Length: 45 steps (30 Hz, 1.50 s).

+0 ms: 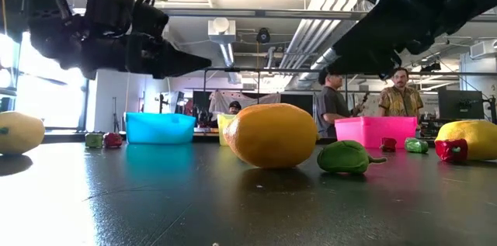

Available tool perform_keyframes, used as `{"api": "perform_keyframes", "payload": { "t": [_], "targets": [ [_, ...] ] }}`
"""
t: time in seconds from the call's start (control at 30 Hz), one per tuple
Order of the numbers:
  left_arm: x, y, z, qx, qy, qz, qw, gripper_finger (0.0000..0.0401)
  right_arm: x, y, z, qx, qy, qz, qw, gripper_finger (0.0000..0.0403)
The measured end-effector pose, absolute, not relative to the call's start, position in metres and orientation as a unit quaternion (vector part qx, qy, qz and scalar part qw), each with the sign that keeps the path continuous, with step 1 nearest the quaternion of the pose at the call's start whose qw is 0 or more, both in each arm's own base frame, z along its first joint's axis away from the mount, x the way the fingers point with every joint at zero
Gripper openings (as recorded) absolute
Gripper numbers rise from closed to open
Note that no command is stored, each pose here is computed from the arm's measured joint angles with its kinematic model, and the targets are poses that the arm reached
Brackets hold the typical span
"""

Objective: Sort produce into baskets
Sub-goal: Put the green bell pepper into the pink bin

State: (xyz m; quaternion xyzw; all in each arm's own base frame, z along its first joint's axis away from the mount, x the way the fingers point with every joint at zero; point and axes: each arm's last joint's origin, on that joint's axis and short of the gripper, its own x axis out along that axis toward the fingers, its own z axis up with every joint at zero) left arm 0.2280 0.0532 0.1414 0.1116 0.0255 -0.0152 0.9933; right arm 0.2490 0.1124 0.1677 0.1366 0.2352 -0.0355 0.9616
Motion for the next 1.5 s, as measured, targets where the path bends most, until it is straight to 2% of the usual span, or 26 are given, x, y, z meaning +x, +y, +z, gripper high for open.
{"api": "perform_keyframes", "payload": {
  "t": [0.27, 0.43, 0.67, 0.83, 1.0, 1.3, 1.37, 1.5],
  "targets": [
    [0.212, 0.049, 0.135, 0.097, 0.017, -0.013, 0.995, 0.0, 0.274, 0.149, 0.163, 0.174, 0.33, -0.049, 0.927, 0.0209],
    [0.211, 0.049, 0.134, 0.088, 0.02, -0.012, 0.996, 0.0, 0.294, 0.162, 0.157, 0.165, 0.41, -0.074, 0.894, 0.0209],
    [0.211, 0.049, 0.133, 0.086, 0.024, -0.012, 0.996, 0.0, 0.318, 0.17, 0.149, 0.15, 0.499, -0.076, 0.85, 0.0209],
    [0.211, 0.049, 0.133, 0.086, 0.024, -0.012, 0.996, 0.0, 0.325, 0.164, 0.144, 0.169, 0.521, -0.066, 0.834, 0.0202],
    [0.211, 0.049, 0.133, 0.086, 0.025, -0.012, 0.996, 0.0, 0.323, 0.157, 0.141, 0.168, 0.539, -0.086, 0.821, 0.0158],
    [0.211, 0.049, 0.13, 0.081, 0.039, -0.013, 0.996, 0.0, 0.321, 0.156, 0.143, 0.143, 0.56, -0.039, 0.815, 0.0019],
    [0.211, 0.049, 0.128, 0.079, 0.049, -0.009, 0.996, 0.0, 0.32, 0.156, 0.148, 0.148, 0.562, -0.022, 0.813, 0.0007],
    [0.211, 0.051, 0.129, 0.088, 0.048, 0.001, 0.995, 0.0, 0.313, 0.151, 0.165, 0.156, 0.574, -0.003, 0.804, 0.0011]
  ]
}}
